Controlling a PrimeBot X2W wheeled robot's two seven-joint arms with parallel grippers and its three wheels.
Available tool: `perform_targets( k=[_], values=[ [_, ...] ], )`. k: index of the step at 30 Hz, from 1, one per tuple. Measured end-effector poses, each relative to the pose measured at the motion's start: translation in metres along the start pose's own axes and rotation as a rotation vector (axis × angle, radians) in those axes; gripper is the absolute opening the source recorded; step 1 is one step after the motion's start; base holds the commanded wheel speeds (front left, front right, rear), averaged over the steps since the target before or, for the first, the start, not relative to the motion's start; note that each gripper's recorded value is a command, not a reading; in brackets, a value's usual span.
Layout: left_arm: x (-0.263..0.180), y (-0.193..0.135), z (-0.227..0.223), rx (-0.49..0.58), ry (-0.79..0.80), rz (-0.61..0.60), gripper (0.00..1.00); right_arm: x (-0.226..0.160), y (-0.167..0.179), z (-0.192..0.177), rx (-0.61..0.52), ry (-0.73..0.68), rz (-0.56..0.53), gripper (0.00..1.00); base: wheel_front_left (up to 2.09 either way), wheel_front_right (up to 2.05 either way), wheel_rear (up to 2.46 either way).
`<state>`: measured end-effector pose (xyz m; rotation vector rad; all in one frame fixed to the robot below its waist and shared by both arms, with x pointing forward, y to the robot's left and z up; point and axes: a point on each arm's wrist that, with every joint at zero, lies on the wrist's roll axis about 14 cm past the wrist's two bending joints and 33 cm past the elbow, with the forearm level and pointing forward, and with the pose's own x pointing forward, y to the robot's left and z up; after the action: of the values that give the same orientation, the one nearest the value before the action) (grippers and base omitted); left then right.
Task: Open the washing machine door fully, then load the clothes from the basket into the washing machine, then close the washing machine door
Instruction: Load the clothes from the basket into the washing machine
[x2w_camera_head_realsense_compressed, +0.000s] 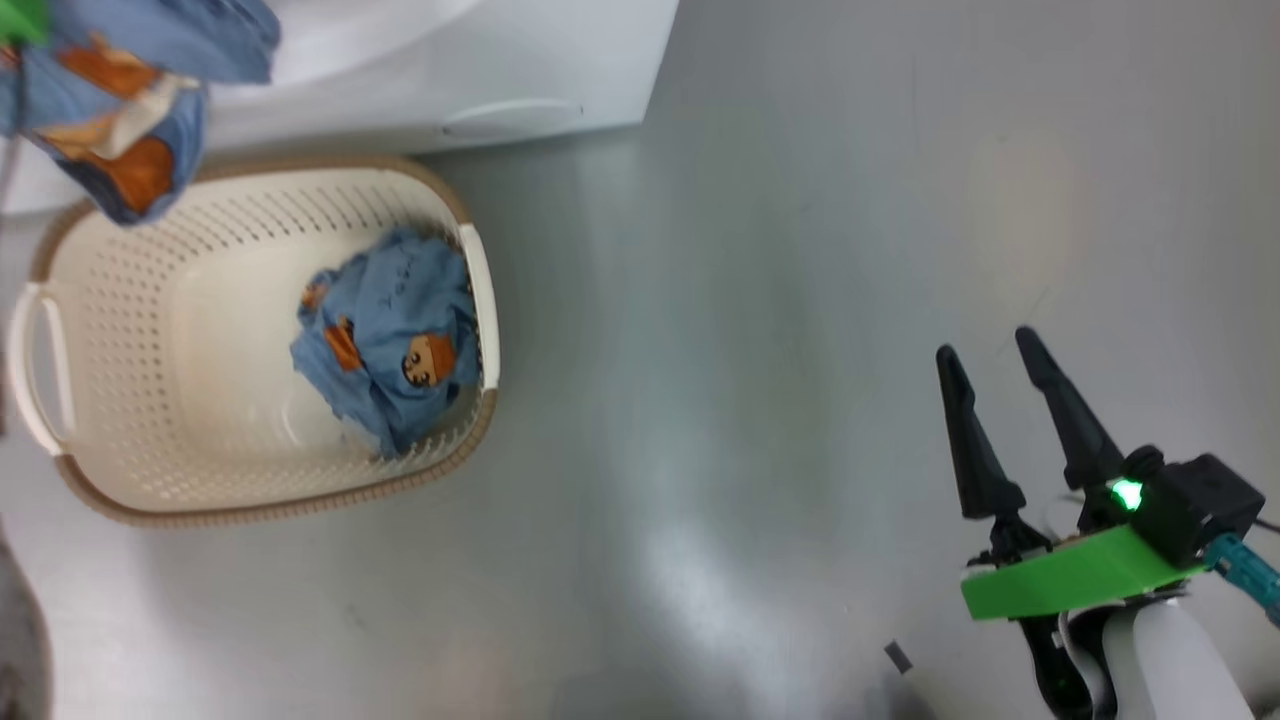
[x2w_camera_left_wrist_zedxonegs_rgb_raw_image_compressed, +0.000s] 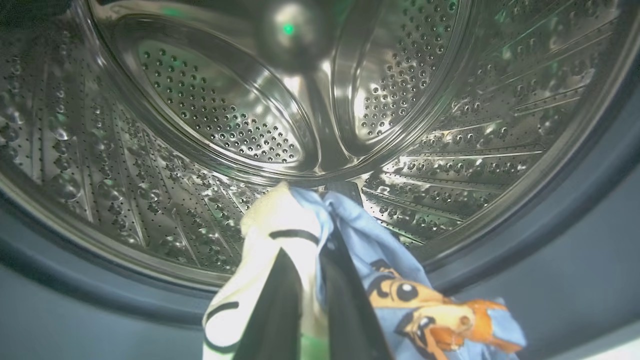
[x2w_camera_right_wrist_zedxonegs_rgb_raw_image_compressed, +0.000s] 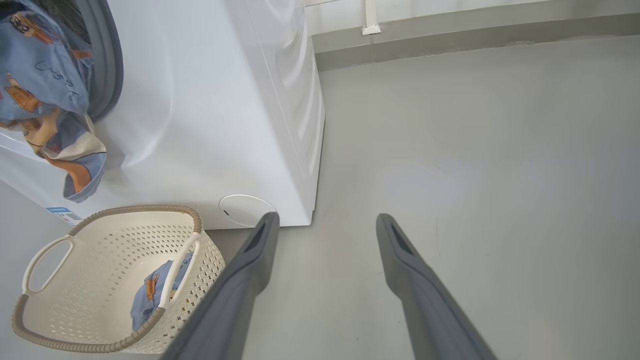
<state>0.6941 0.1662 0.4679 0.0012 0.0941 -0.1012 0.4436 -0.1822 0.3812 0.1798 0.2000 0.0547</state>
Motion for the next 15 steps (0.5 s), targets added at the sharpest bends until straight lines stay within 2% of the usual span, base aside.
perform_targets(
  k=[6,15],
  values=[
    [0.034,0.008,-0.01,-0.008,0.059,-0.003,0.0,0.019,-0.001,-0.022,0.022,0.032,-0.002,1.0,0.0,0.0,0.0],
    [0.055,0.02,-0.066,-0.018,0.168,0.013,0.0,0.039,0.0,-0.056,0.045,0.085,0.0,1.0,0.0,0.0,0.0]
  ],
)
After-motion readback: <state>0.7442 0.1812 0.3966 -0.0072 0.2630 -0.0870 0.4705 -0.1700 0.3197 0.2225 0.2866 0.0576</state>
